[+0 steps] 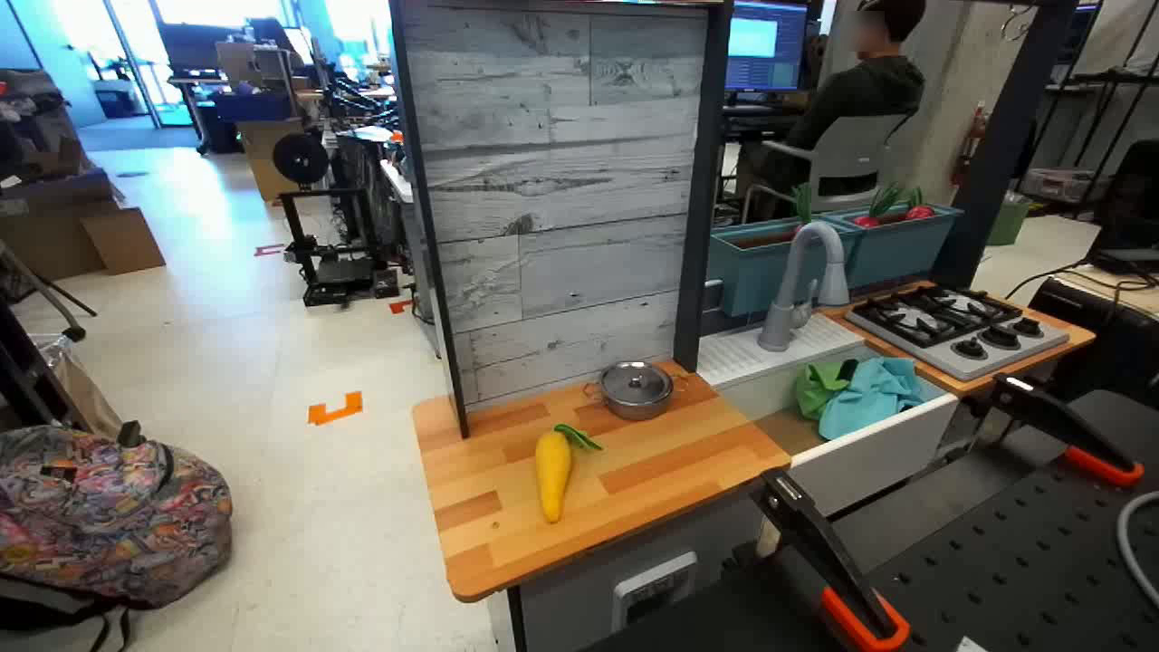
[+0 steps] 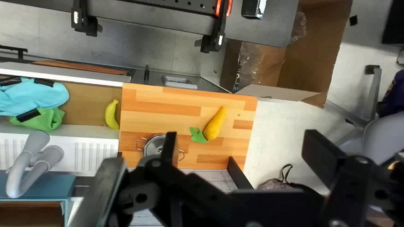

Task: Move the tap nozzle to the left

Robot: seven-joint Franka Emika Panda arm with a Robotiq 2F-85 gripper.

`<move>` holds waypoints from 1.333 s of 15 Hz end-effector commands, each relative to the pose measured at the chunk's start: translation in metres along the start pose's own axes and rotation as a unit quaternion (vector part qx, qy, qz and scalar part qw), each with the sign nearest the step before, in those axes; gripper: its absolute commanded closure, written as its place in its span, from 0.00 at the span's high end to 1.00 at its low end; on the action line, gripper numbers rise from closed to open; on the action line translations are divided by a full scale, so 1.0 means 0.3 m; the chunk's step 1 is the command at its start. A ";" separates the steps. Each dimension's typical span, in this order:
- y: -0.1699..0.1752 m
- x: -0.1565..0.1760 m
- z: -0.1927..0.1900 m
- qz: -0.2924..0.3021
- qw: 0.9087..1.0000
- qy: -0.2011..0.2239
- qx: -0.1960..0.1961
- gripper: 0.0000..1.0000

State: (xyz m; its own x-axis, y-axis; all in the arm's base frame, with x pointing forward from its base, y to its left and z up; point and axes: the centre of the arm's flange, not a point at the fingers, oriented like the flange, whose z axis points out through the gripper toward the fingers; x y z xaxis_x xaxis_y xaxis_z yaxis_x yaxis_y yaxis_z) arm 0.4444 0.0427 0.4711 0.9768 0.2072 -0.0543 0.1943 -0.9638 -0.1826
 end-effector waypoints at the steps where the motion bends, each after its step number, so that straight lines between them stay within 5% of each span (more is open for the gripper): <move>1: 0.000 0.000 0.000 0.000 1.000 0.000 0.000 1.00; 10: 0.200 0.029 0.152 0.042 0.999 -0.002 -0.033 1.00; 20: 0.657 0.209 0.383 0.093 0.994 0.045 -0.036 1.00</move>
State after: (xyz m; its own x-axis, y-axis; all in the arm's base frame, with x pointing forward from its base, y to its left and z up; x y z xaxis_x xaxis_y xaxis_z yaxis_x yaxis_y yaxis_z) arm 0.4983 -0.0909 0.3442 0.9998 0.0126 -0.0139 0.0112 -0.9950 -0.0988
